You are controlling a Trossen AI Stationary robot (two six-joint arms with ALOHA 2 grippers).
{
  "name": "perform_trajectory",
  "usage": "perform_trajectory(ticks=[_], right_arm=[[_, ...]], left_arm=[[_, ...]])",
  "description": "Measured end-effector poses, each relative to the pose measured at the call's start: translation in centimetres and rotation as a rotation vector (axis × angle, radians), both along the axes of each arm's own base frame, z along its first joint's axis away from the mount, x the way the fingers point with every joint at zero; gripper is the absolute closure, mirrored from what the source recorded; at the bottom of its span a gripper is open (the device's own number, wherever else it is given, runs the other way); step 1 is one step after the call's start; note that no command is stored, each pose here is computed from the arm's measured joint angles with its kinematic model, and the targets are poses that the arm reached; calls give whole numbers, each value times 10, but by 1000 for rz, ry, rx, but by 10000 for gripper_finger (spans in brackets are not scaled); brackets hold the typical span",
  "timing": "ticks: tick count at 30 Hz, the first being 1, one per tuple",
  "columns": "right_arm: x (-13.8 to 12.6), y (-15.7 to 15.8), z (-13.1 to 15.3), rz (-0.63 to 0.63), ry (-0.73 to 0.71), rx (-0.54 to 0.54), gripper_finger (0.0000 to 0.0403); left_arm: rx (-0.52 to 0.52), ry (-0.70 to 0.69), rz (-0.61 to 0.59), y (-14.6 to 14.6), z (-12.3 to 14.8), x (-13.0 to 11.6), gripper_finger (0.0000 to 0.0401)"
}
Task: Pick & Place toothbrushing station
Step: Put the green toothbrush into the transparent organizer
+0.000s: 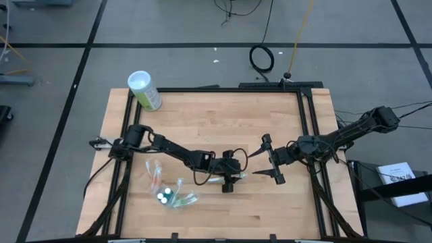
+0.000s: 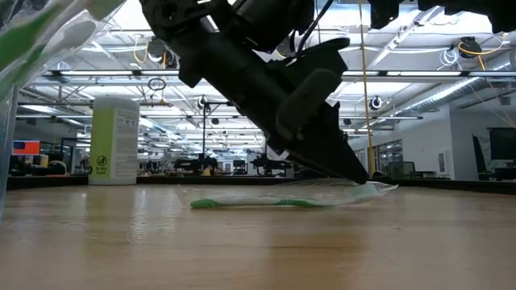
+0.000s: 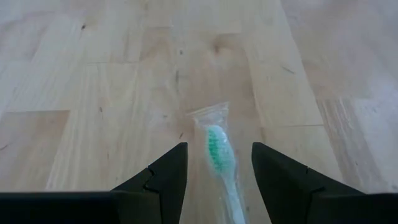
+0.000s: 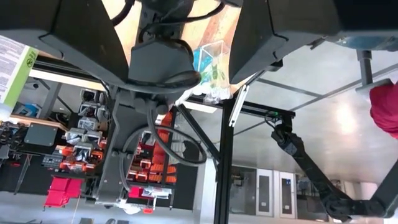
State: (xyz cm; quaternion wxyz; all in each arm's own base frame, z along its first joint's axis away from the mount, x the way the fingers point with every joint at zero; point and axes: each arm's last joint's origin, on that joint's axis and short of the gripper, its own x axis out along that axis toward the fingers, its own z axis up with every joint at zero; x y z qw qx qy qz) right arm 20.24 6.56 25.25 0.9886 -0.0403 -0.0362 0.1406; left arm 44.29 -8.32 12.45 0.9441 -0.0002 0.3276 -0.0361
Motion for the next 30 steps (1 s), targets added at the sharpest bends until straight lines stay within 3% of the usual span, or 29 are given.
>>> perform_trajectory(ticks=[12, 19, 23, 26, 30], right_arm=[[0, 0, -1, -1, 4, -3, 133], [0, 0, -1, -3, 8, -4, 133], [0, -1, -1, -3, 7, -12, 133], [-2, -1, 2, -6, -16, -32, 133], [-6, -4, 8, -60, -50, -53, 133]], left_arm=[[-29, 47, 30, -2, -27, 11, 223], [-22, 48, 21, -4, -22, 12, 317], [-30, 41, 15, -3, -14, 11, 384], [-27, 43, 10, -4, -2, 7, 387], [19, -11, -36, -11, 41, -2, 388]])
